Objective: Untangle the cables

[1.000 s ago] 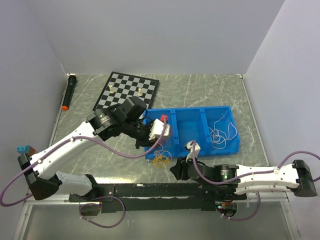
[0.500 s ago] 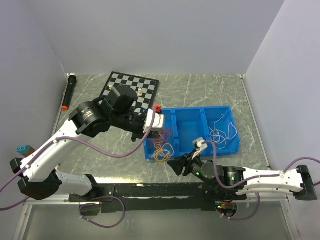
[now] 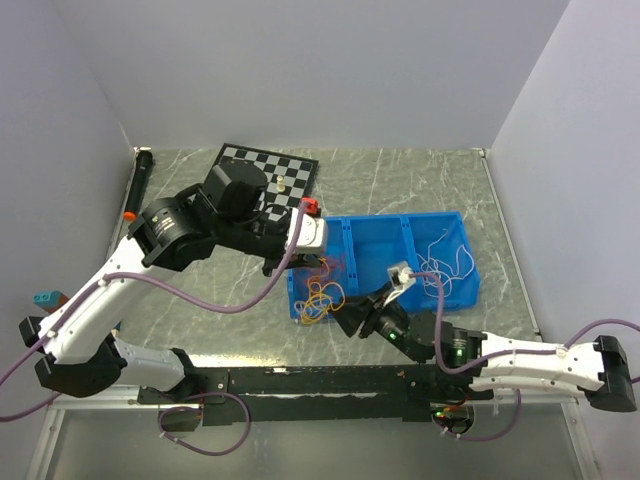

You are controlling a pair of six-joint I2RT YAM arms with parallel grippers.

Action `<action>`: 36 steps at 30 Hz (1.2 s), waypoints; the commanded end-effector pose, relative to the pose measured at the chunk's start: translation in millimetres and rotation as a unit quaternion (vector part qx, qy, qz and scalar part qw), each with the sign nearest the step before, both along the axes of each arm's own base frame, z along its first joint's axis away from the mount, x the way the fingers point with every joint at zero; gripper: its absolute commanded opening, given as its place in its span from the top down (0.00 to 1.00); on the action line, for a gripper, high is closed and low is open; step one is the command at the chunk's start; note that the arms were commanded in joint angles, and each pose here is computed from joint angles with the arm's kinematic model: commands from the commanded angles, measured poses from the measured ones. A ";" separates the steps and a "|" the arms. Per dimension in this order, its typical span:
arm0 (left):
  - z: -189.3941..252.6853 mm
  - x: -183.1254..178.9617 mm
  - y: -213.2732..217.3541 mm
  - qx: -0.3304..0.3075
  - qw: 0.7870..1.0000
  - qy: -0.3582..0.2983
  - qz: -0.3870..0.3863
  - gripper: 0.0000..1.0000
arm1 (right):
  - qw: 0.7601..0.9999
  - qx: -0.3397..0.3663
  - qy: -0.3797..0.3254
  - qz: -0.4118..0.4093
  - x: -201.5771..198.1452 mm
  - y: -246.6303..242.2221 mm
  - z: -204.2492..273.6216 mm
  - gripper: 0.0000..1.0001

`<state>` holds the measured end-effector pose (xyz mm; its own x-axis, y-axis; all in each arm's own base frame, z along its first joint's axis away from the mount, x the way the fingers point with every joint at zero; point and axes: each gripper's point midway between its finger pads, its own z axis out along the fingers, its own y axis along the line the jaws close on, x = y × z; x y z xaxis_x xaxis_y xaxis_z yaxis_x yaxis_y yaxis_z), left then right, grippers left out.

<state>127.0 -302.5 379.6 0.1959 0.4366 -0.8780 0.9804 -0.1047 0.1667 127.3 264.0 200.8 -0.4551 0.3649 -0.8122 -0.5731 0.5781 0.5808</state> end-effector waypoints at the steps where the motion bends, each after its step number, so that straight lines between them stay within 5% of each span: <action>1: 16.6 0.5 -1.7 -0.020 1.000 -0.005 0.003 0.99 | 0.999 0.034 -0.018 0.030 -3.4 18.2 30.3 0.44; 20: 35.0 4.1 -2.5 -0.047 0.999 -0.020 0.017 0.99 | 0.997 0.062 -0.031 0.011 3.5 11.0 44.6 0.50; 24: 35.4 4.1 -2.9 -0.048 0.999 -0.018 0.019 0.99 | 0.998 0.057 -0.035 0.014 4.4 16.8 49.6 0.63; 29: 37.8 10.0 -1.4 -0.051 0.998 -0.029 0.034 0.99 | 0.999 0.036 -0.007 0.012 3.7 16.7 33.2 0.94; 36: 86.1 48.5 10.2 -0.110 0.977 -0.114 0.141 0.99 | 0.999 -0.001 0.050 0.011 -4.0 5.1 -15.2 1.00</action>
<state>154.9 -305.5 408.3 0.2196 0.4034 -0.8883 0.9651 0.0434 0.2583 125.6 275.0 203.8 -0.4934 0.3615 -0.7911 -0.5727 0.5495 0.6083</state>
